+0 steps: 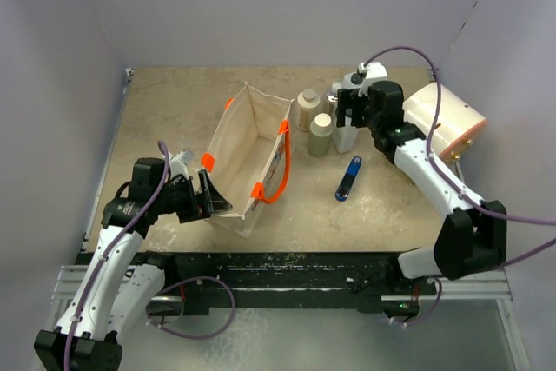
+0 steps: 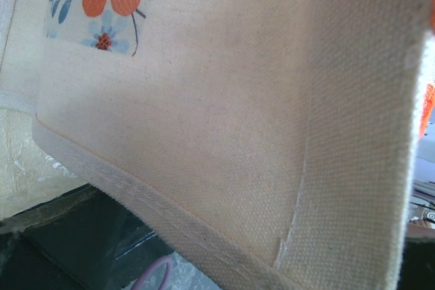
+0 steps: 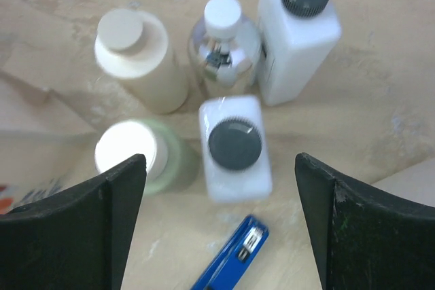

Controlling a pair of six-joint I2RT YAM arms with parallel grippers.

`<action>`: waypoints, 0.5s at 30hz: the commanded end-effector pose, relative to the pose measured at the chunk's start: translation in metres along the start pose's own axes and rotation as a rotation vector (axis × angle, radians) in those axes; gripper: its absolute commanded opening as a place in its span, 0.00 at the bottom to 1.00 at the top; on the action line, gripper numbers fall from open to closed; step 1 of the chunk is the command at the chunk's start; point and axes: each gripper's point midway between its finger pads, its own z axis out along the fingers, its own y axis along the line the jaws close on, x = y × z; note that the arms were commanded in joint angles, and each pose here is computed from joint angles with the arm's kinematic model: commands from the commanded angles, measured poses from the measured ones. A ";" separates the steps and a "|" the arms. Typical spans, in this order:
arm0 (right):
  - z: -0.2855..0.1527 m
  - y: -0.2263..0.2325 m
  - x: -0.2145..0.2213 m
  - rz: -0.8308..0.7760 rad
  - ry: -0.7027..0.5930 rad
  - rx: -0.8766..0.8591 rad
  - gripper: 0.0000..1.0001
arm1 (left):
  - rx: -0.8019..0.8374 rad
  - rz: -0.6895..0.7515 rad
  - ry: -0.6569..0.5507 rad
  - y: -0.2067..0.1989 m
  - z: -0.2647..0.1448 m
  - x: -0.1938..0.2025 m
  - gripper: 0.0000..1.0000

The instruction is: Take the personal care products out of the canvas bag

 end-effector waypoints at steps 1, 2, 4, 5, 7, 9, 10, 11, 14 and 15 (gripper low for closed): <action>-0.029 0.016 0.005 0.139 -0.051 -0.090 0.92 | 0.030 0.030 -0.016 -0.007 -0.002 -0.006 0.94; -0.035 0.016 0.009 0.154 -0.060 -0.091 0.92 | 0.035 0.029 -0.015 -0.008 -0.002 -0.007 0.94; -0.047 0.013 0.015 0.161 -0.066 -0.079 0.94 | 0.039 0.040 -0.024 -0.012 -0.004 -0.010 0.95; -0.053 0.010 0.016 0.166 -0.069 -0.067 0.94 | 0.036 0.054 -0.034 -0.014 -0.007 -0.014 0.96; -0.068 0.009 0.011 0.167 -0.089 -0.070 0.95 | 0.010 0.102 -0.067 -0.020 -0.015 -0.027 1.00; -0.079 0.011 0.009 0.157 -0.099 -0.085 0.96 | -0.028 0.152 -0.105 -0.027 -0.024 -0.043 0.99; -0.084 0.009 0.002 0.155 -0.130 -0.081 0.96 | -0.048 0.177 -0.125 -0.029 -0.030 -0.051 0.99; -0.088 0.012 -0.001 0.158 -0.145 -0.099 0.97 | -0.065 0.197 -0.143 -0.033 -0.035 -0.060 0.99; -0.100 0.024 -0.005 0.207 -0.159 -0.160 1.00 | -0.106 0.255 -0.202 -0.044 -0.050 -0.082 0.99; -0.105 0.029 -0.007 0.223 -0.168 -0.172 1.00 | -0.126 0.271 -0.220 -0.046 -0.055 -0.089 0.99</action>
